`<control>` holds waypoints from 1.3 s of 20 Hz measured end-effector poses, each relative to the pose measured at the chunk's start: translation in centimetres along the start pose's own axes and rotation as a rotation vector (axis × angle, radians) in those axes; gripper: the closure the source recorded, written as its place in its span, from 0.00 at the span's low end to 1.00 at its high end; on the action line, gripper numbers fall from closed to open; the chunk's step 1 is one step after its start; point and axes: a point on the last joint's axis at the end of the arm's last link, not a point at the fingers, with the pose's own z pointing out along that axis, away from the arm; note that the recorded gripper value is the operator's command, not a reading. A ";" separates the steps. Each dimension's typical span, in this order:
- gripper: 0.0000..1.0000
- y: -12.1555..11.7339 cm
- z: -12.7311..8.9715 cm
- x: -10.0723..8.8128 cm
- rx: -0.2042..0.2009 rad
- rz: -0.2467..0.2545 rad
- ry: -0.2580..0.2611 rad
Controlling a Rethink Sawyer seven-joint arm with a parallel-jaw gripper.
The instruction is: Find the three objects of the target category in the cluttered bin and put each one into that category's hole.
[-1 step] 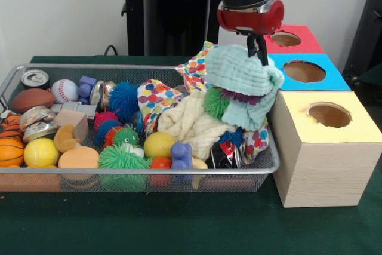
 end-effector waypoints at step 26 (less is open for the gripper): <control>0.00 -4.4 -1.4 -1.0 0.135 0.018 0.109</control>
